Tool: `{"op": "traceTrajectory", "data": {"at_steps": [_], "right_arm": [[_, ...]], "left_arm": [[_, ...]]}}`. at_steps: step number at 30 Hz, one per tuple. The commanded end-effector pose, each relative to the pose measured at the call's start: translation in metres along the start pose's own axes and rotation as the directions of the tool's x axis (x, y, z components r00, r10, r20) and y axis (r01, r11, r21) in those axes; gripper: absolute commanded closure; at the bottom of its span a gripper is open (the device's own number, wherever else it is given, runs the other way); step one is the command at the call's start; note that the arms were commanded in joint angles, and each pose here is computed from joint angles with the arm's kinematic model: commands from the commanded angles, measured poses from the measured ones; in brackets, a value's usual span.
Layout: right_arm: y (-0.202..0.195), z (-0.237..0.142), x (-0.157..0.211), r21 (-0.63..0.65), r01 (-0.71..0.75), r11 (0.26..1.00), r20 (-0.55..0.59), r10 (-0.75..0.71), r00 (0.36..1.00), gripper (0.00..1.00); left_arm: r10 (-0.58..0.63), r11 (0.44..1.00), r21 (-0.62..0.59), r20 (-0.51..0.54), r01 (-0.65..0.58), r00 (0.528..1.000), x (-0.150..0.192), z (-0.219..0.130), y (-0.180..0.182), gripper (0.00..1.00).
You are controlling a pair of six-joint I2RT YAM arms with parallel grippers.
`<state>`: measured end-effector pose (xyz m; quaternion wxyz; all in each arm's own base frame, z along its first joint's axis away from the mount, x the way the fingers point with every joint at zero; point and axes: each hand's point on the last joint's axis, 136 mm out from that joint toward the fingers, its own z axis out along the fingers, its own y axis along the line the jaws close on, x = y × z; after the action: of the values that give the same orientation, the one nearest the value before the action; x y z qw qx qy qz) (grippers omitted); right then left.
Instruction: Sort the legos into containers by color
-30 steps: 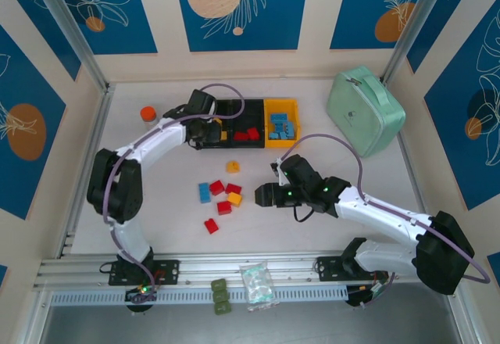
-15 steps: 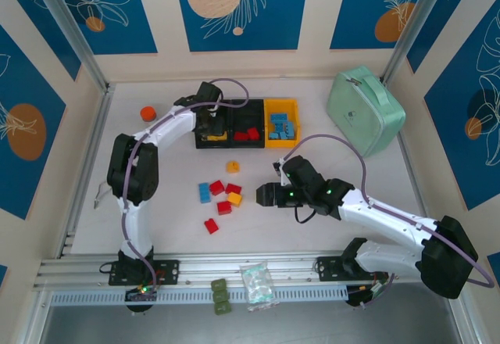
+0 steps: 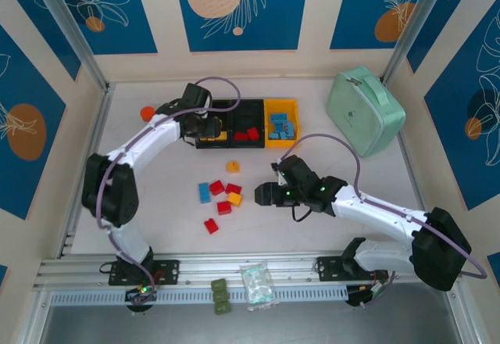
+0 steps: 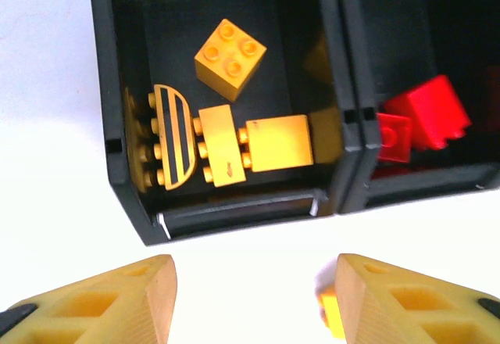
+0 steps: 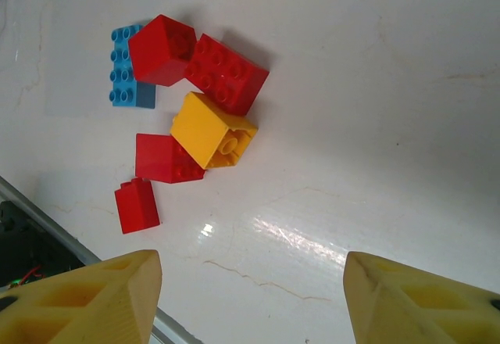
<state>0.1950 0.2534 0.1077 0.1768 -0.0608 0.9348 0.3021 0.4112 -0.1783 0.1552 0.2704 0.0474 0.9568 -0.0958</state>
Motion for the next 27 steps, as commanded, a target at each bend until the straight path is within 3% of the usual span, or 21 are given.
{"op": "traceTrajectory", "data": {"at_steps": [1,11,14,17,27], "right_arm": [[0.012,-0.003,-0.014,-0.003,0.022,1.0,0.035,-0.022,0.999,0.37],[0.014,-0.003,-0.017,-0.009,0.026,1.0,0.046,-0.025,0.999,0.36],[0.011,-0.006,-0.014,0.001,0.027,1.0,0.052,-0.027,0.998,0.31],[0.004,-0.01,-0.012,0.02,0.015,1.0,0.065,-0.016,0.998,0.27],[-0.013,-0.023,0.001,0.034,-0.018,0.999,0.089,0.015,0.996,0.27]], "left_arm": [[-0.03,0.996,0.08,-0.008,0.03,1.0,0.016,-0.015,-0.007,0.44],[-0.107,0.96,0.249,-0.092,0.127,0.99,0.072,-0.025,-0.03,0.41],[-0.116,0.951,0.271,-0.13,0.148,0.985,0.089,-0.017,-0.04,0.4],[-0.109,0.948,0.28,-0.156,0.15,0.982,0.102,-0.006,-0.052,0.34],[-0.051,0.971,0.215,-0.222,0.1,0.974,0.113,0.035,-0.078,0.29]]}}
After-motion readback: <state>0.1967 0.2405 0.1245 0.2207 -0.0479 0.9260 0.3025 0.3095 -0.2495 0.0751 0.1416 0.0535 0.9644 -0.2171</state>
